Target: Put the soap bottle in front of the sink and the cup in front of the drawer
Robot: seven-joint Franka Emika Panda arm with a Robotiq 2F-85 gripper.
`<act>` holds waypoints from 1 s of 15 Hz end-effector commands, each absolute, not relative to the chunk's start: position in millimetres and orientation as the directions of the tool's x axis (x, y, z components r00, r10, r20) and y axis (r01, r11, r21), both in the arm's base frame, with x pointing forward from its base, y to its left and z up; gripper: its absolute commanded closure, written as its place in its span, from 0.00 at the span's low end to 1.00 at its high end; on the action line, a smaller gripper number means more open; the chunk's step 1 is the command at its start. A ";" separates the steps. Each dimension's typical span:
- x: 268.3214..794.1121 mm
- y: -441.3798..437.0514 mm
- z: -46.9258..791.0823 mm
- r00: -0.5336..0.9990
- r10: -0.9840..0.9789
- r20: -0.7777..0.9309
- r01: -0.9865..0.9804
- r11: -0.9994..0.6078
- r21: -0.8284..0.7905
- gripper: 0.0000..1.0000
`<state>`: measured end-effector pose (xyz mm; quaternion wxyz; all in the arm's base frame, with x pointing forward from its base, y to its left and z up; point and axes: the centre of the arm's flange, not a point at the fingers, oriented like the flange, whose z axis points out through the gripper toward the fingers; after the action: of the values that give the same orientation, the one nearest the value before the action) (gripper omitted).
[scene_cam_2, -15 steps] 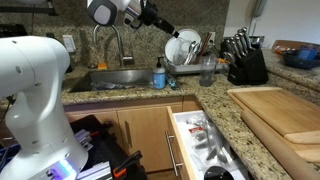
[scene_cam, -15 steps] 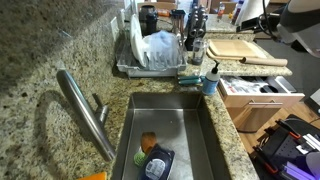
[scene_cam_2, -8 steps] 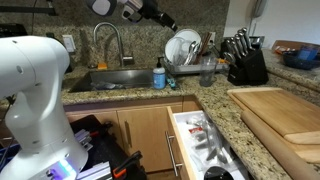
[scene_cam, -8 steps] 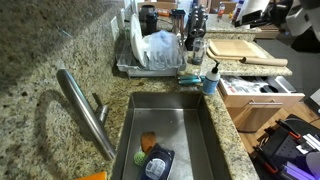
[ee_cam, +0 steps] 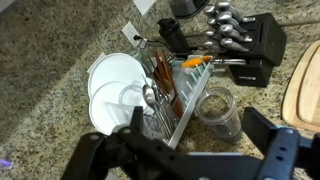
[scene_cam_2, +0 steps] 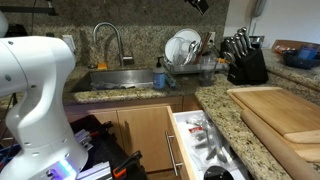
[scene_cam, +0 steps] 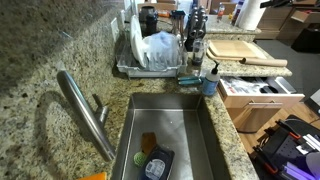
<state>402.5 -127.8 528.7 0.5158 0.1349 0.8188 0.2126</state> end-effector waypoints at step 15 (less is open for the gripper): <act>465.8 -124.5 579.4 -0.767 0.467 -0.441 0.303 0.868 0.393 0.00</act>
<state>465.8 -125.2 579.0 0.2709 0.2078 0.9277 0.1512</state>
